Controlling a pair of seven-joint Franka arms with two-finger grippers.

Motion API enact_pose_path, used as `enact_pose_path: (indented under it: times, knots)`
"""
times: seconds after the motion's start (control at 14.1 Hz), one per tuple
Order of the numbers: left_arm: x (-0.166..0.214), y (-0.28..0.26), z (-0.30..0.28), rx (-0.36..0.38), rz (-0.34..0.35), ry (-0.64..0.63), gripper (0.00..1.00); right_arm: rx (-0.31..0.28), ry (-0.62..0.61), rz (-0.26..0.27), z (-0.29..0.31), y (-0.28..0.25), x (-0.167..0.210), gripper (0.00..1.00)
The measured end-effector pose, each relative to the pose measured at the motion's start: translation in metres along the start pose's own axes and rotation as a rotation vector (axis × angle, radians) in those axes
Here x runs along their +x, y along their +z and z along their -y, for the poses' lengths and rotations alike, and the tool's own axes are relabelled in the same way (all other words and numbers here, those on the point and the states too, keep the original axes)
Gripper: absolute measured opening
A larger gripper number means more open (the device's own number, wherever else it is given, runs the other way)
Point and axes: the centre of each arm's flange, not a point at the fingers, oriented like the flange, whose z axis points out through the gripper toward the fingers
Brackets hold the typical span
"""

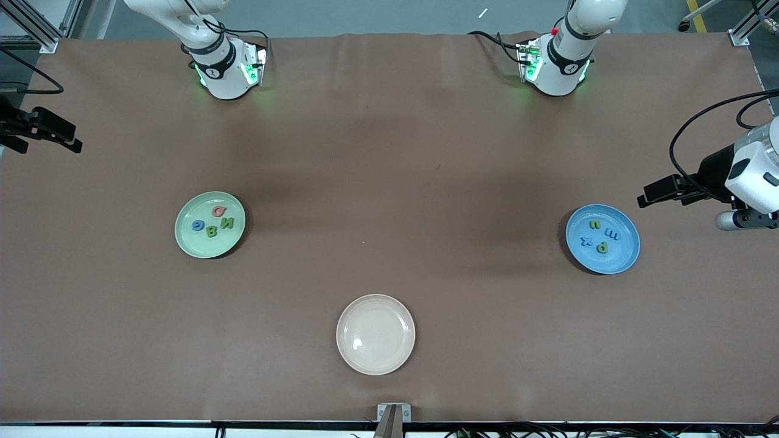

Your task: Sort upper and lower case letters into plates

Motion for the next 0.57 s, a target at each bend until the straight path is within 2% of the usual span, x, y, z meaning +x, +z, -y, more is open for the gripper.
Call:
enact_pose_path:
  times: [0.21, 0.57]
  knots:
    - [0.006, 0.003, -0.008, 0.045, 0.003, 0.076, 1.00, 0.000, 0.000, 0.002, 0.000, 0.001, 0.000, 1.00]
    - [0.028, 0.001, -0.017, 0.109, 0.032, 0.075, 1.00, 0.000, -0.003, 0.005, 0.001, 0.002, 0.000, 1.00]
